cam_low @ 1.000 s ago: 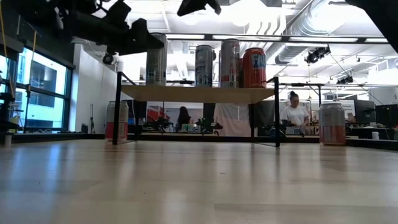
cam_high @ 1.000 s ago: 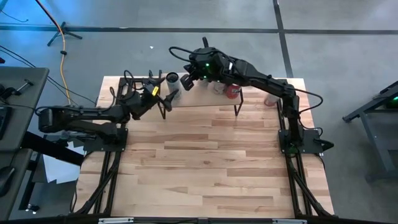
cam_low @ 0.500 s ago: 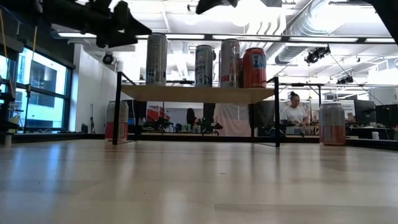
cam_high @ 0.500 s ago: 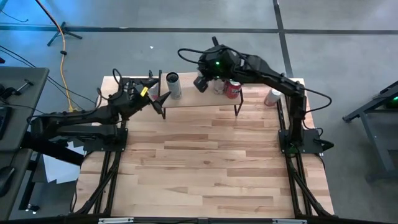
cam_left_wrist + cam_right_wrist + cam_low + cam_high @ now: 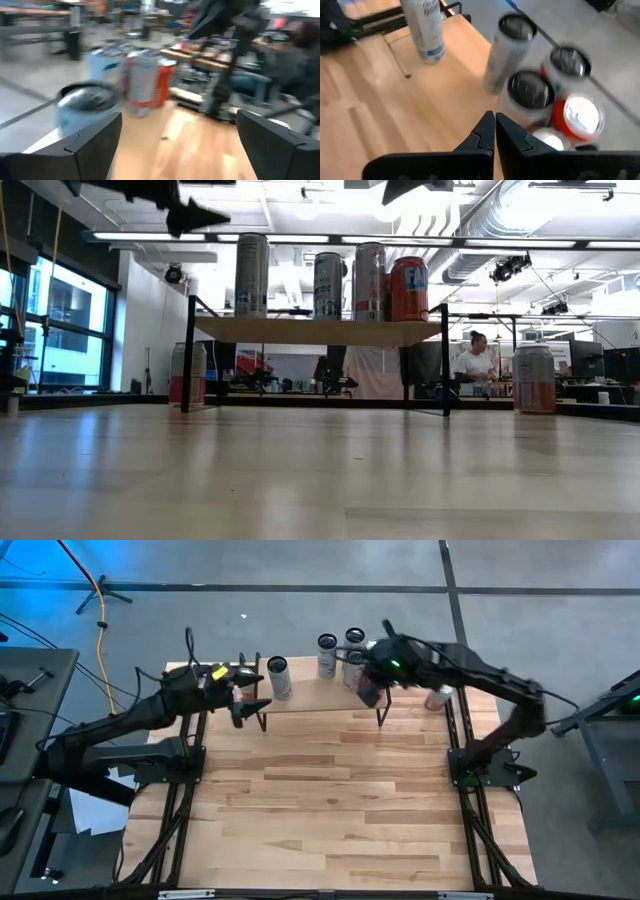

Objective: Place canned beverage on shelf
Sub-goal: Put the black blue soda can on the shelf

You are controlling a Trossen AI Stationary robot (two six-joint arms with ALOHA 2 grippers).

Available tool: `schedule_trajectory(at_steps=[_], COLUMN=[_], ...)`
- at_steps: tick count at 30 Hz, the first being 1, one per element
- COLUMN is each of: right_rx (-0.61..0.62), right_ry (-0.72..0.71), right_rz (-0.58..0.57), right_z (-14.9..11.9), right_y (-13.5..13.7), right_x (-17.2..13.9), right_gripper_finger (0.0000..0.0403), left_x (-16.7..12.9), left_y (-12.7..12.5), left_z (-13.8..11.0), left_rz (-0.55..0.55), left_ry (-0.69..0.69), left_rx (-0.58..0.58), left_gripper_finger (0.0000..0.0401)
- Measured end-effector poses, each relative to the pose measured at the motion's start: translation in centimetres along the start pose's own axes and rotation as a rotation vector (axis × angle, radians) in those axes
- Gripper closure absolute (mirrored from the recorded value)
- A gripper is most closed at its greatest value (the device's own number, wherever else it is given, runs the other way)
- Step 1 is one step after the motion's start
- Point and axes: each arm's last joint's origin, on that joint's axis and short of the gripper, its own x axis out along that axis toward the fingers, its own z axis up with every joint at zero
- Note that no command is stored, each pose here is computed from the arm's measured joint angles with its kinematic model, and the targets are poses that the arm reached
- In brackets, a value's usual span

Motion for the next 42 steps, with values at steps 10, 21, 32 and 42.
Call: schedule_trajectory(at_steps=[10, 21, 32, 42], right_rx=[0.255, 0.206, 0.209, 0.255], right_ry=[-0.201, -0.261, -0.245, -0.242], right_rz=[0.286, 0.404, 0.457, 0.464], right_z=[-8.9, -10.3, -10.6, -10.5], right_y=[0.3, 1.6, 2.3, 2.3], right_x=[-3.5, -2.9, -3.4, -3.4], right_gripper_finger=[0.0403, 0.0403, 0.0403, 0.0403], left_x=[-1.5, 0.3, 0.2, 0.3], left_y=[2.5, 10.5, 12.0, 12.0], left_z=[1.4, 3.6, 3.2, 2.9], left_rz=[-0.121, -0.246, -0.034, -0.055], left_ry=[-0.142, -0.018, -0.043, -0.031], left_rx=[-0.004, -0.101, -0.219, -0.173], left_gripper_finger=[0.005, 0.005, 0.005, 0.005])
